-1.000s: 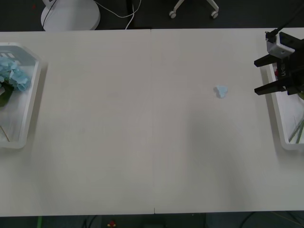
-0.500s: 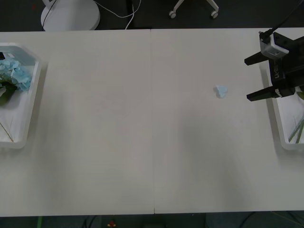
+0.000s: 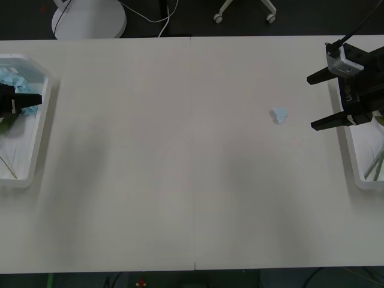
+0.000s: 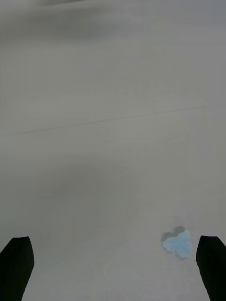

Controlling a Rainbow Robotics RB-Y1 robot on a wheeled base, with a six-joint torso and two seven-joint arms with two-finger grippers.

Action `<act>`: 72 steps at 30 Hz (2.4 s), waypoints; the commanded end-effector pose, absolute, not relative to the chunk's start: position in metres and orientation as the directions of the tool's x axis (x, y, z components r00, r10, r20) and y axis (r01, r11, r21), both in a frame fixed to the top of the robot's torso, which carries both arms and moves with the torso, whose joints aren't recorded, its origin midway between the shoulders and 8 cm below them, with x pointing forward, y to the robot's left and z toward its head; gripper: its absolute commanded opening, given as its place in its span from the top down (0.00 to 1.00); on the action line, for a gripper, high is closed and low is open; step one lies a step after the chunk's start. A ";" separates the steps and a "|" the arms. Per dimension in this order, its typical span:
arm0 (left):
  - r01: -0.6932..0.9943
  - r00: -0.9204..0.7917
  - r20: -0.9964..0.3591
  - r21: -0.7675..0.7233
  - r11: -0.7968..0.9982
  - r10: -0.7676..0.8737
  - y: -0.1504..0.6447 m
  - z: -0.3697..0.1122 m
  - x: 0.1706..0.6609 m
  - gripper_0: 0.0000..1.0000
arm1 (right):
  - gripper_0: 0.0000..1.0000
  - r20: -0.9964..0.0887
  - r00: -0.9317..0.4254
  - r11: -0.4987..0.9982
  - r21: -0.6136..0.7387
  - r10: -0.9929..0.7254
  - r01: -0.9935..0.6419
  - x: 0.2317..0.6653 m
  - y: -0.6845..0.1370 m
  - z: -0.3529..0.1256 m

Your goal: Put the red flowers into the right box and the blue flowers into the left box

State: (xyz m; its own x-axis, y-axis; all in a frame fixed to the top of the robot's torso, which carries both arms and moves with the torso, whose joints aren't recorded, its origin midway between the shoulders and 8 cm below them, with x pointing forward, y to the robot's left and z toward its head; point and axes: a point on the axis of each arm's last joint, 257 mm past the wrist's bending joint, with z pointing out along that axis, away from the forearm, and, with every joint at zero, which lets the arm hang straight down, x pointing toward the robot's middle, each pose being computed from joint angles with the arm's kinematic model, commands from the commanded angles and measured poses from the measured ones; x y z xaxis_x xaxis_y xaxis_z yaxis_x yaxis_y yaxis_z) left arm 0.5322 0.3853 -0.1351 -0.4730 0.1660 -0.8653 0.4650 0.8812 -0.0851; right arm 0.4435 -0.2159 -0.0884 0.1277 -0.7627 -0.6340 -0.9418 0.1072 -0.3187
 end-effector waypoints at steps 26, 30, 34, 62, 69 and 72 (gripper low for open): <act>0.933 0.014 -0.837 0.208 0.294 0.547 0.110 -0.138 0.430 0.00 | 0.00 -0.648 0.171 0.078 -0.337 -0.742 -0.938 0.439 -0.200 -0.080; 0.937 0.076 -0.815 0.255 0.237 0.575 0.093 -0.139 0.425 0.00 | 0.00 -0.648 0.171 0.078 -0.337 -0.742 -0.938 0.439 -0.200 -0.080; 0.927 0.122 -0.800 0.303 0.219 0.588 0.083 -0.139 0.428 0.00 | 0.00 -0.648 0.171 0.078 -0.337 -0.742 -0.938 0.439 -0.200 -0.080; 0.895 0.227 -0.854 0.373 0.245 0.469 0.066 -0.095 0.437 0.00 | 0.00 -0.648 0.171 0.078 -0.337 -0.742 -0.938 0.439 -0.200 -0.080; 0.895 0.225 -0.852 0.372 0.244 0.472 0.072 -0.093 0.437 0.00 | 0.00 -0.648 0.171 0.078 -0.337 -0.742 -0.938 0.439 -0.200 -0.080; 0.895 0.223 -0.852 0.371 0.246 0.473 0.072 -0.094 0.437 0.00 | 0.00 -0.648 0.171 0.078 -0.337 -0.742 -0.938 0.439 -0.200 -0.080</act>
